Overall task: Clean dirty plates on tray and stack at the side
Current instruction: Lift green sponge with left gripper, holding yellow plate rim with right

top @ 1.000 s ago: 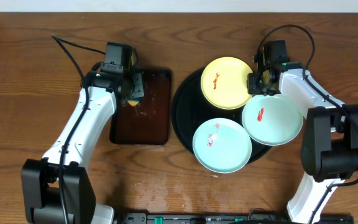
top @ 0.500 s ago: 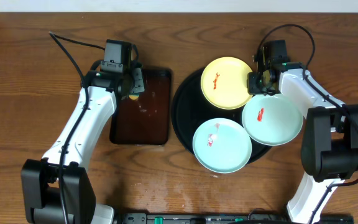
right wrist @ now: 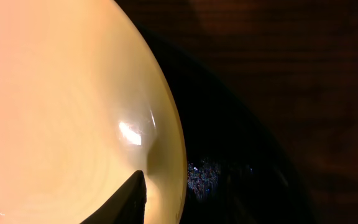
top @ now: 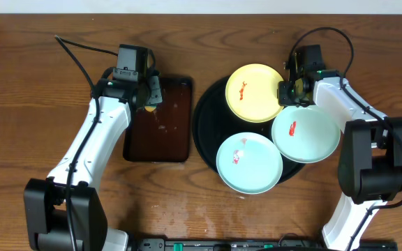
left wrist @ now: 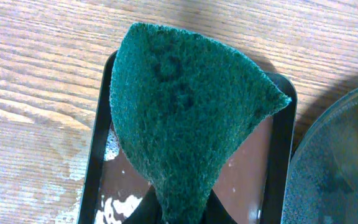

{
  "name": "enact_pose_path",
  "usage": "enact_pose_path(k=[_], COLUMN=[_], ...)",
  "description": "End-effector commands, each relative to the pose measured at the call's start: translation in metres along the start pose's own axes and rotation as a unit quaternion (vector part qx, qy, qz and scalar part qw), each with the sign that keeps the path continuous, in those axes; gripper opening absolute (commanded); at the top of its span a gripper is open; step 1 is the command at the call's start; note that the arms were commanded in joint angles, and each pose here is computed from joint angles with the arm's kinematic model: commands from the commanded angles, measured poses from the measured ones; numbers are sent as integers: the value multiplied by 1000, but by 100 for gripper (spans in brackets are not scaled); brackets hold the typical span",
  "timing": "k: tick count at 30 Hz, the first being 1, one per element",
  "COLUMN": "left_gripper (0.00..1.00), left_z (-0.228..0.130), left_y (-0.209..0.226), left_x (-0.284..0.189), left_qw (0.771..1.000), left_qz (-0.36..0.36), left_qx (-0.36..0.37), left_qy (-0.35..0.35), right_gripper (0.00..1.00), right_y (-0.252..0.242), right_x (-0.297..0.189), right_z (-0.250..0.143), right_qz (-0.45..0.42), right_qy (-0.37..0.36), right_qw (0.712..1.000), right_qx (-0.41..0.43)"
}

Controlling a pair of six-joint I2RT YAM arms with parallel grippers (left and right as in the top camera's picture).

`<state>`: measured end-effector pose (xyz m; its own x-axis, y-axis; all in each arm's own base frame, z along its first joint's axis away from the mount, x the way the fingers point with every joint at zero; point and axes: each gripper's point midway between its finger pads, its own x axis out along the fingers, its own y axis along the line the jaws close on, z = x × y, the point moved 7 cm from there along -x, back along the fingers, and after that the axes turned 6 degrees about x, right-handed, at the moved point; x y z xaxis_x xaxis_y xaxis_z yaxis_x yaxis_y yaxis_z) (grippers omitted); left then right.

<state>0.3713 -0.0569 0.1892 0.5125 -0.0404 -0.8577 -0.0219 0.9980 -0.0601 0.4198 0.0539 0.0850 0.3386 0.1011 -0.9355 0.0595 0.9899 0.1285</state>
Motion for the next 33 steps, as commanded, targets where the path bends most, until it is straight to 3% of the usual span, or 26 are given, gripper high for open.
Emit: enact_pose_path(k=[1,17,25,31,33], left_gripper=[7,7,7,8,7], left_z=[12,10,10,10,10], left_y=[0,0,0,0,0], left_x=[-5,-5,-5,-5,-5], left_qw=[1000,1000,1000,1000,1000], left_qz=[7,7,7,7,7], left_qx=[7,-8,-20,-20,-20], left_qy=[-16,-13,-11,-11,-11], right_gripper=[37,36,24,2,1], right_y=[0,0,-1,0,0], right_x=[-5,-5,-5,-5,-5], right_z=[5,6,6,5,5], right_qz=[-1,-1,-2,-2,-2], right_qy=[-10,-10,-10,-9,-9], right_qw=[1000,1000,1000,1000,1000], right_qx=[-3,-2,-1,-2,-2])
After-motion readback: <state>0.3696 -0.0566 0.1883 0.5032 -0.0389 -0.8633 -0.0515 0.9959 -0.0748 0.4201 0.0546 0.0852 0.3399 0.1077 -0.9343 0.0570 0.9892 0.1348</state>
